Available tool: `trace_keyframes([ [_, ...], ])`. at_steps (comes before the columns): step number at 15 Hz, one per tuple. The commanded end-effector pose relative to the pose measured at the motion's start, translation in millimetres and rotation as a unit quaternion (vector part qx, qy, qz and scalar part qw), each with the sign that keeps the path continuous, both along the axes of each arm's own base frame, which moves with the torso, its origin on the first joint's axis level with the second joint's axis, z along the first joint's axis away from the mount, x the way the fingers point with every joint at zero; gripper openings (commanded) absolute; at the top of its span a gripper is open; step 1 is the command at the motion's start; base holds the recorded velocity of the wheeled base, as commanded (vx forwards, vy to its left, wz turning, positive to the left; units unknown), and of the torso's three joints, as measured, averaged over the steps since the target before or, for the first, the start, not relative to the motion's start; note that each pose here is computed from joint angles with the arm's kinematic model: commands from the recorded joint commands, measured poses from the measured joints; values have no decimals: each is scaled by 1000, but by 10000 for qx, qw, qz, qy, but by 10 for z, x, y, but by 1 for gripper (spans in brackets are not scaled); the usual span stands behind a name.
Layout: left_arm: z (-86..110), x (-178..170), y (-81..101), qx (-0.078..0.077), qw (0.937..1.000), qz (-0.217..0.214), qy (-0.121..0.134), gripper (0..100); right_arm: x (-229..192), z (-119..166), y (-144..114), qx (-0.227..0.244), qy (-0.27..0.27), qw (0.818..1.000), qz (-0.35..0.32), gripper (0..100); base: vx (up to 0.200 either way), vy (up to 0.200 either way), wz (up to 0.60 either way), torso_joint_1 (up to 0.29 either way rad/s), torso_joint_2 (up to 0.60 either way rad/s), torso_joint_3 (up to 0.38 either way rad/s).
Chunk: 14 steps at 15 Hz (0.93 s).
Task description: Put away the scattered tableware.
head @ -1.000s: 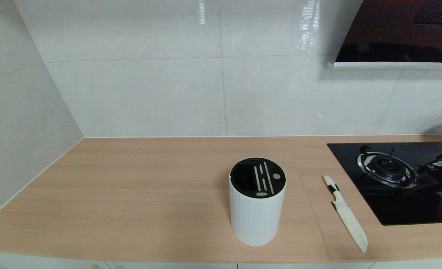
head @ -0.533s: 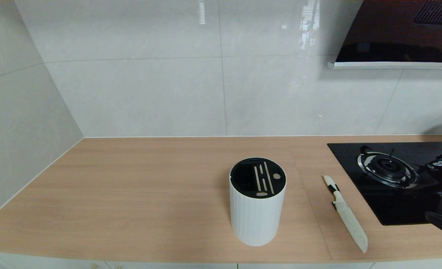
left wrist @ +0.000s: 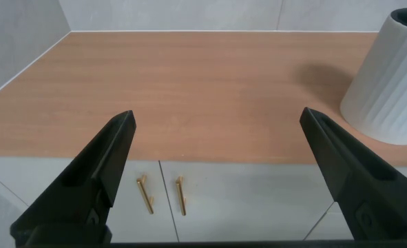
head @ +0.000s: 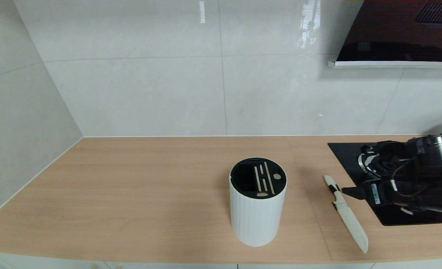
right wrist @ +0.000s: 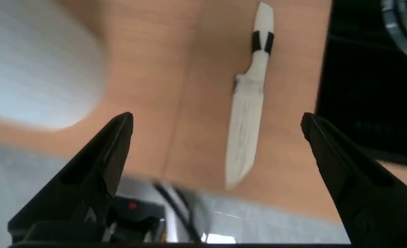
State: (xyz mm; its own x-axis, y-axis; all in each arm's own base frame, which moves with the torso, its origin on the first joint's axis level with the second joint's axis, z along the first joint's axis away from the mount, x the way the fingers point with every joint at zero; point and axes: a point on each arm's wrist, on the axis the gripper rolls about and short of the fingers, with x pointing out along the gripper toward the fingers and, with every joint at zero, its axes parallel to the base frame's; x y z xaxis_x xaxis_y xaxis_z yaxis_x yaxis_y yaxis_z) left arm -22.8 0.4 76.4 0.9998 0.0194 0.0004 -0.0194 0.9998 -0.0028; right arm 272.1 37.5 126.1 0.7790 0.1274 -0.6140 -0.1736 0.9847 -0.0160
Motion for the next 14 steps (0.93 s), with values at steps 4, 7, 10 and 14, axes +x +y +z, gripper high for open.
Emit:
trace_keyframes([
  [4,-3,1,0,-2,10000,3,2,100,502,-947,47,-385,736,9963,-205,100,0,0,0,0,0,0],
  [7,2,0,0,-2,10000,11,-6,100,608,-1069,5,-354,719,9963,-300,100,0,0,0,0,0,0],
  [10,0,0,0,-2,10000,3,2,100,662,-1130,-52,-339,662,9965,-393,100,0,0,0,0,0,0],
  [14,0,0,0,-2,10000,3,2,100,672,-1175,-56,-338,701,9961,-405,100,0,0,0,0,0,0],
])
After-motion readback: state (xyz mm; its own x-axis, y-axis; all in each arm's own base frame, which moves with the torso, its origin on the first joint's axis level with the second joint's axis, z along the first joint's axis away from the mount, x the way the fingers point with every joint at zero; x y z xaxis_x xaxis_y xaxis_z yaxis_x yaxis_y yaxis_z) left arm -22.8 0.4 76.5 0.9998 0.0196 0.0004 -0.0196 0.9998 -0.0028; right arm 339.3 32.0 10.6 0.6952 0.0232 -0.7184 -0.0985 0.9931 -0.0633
